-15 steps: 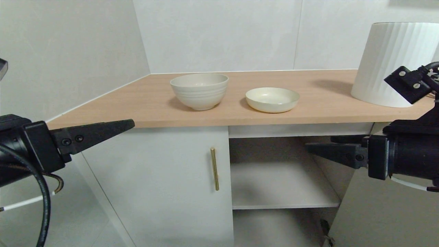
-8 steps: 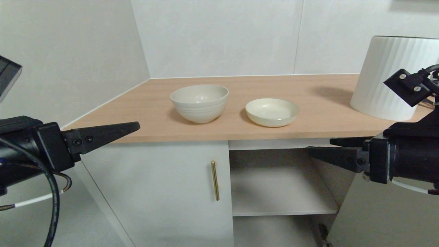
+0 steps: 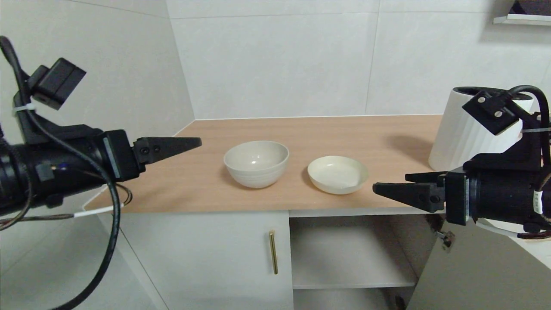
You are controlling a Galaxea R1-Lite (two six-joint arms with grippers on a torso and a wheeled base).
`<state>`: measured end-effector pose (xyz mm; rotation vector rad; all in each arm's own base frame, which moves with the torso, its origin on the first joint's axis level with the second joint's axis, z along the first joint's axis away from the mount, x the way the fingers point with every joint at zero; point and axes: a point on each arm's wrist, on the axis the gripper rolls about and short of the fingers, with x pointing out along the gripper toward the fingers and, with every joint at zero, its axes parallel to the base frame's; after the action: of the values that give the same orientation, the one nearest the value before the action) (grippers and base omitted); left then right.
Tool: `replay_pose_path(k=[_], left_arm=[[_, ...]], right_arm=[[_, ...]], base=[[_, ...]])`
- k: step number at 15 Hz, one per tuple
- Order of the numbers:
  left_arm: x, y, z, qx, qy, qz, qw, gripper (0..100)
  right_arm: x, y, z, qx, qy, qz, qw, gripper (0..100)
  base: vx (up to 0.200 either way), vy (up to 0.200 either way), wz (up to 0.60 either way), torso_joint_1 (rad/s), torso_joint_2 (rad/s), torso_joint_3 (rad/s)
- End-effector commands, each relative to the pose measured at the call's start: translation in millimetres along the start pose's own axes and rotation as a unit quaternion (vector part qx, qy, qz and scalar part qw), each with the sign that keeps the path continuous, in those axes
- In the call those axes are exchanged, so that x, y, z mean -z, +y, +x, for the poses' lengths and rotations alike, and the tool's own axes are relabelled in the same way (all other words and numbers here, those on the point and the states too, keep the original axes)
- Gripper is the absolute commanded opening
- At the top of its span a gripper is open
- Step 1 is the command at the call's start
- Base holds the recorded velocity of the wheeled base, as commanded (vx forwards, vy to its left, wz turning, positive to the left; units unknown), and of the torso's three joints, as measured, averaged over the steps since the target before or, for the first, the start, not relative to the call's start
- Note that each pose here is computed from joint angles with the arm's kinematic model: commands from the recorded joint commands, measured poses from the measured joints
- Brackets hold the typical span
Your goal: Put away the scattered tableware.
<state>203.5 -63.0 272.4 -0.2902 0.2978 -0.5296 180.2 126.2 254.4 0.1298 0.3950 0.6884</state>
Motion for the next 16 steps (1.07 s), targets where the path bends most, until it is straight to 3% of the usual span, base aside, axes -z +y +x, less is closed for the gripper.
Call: replay_pose_path(k=[1,2,6,7,8,10,11,13,16], left_arm=[[1.7,8.8,26,-0.006,0.027,-0.024,0.9993,100],[5.5,11.1,31,-0.005,0.038,-0.051,0.9980,100],[0.6,12.4,31,-0.011,0.035,-0.056,0.9978,100],[-2.2,12.2,33,-0.015,0.040,-0.060,0.9973,100],[-4.3,13.2,37,-0.029,0.060,-0.074,0.9951,100],[-13.1,15.1,48,-0.089,0.089,-0.126,0.9841,100],[-14.4,15.6,52,-0.105,0.103,-0.141,0.9790,100],[-10.4,20.1,62,-0.112,0.117,-0.154,0.9747,100],[5.9,32.7,91,-0.130,0.152,-0.173,0.9644,100]], right_arm=[[2,-3,8,0.005,0.011,0.003,1.000,100],[4,-4,11,0.007,0.016,0.004,1.000,100],[3,-10,24,0.014,0.005,0.005,1.000,100],[4,-12,28,0.016,0.009,0.005,1.000,100],[1,-12,34,0.016,0.010,0.006,1.000,100],[-4,-16,53,0.064,0.019,0.013,0.998,100],[-7,-18,63,0.089,0.023,0.021,0.996,100],[-9,-21,77,0.113,0.029,0.062,0.991,100],[-4,-49,99,0.160,0.054,0.088,0.982,100]], base=[[0.000,0.000,0.00,0.183,-0.47,-0.286],[0.000,0.000,0.00,0.193,-0.47,-0.266],[0.000,0.000,0.00,0.157,-0.36,-0.212],[0.000,0.000,0.00,0.046,-0.10,-0.061],[0.000,0.000,0.00,0.032,-0.05,-0.036],[0.000,0.000,0.00,0.000,0.00,0.000],[0.000,0.000,0.00,0.000,0.00,0.000],[0.000,0.000,0.00,0.000,0.00,0.000],[0.000,0.000,0.00,0.000,0.00,0.000]])
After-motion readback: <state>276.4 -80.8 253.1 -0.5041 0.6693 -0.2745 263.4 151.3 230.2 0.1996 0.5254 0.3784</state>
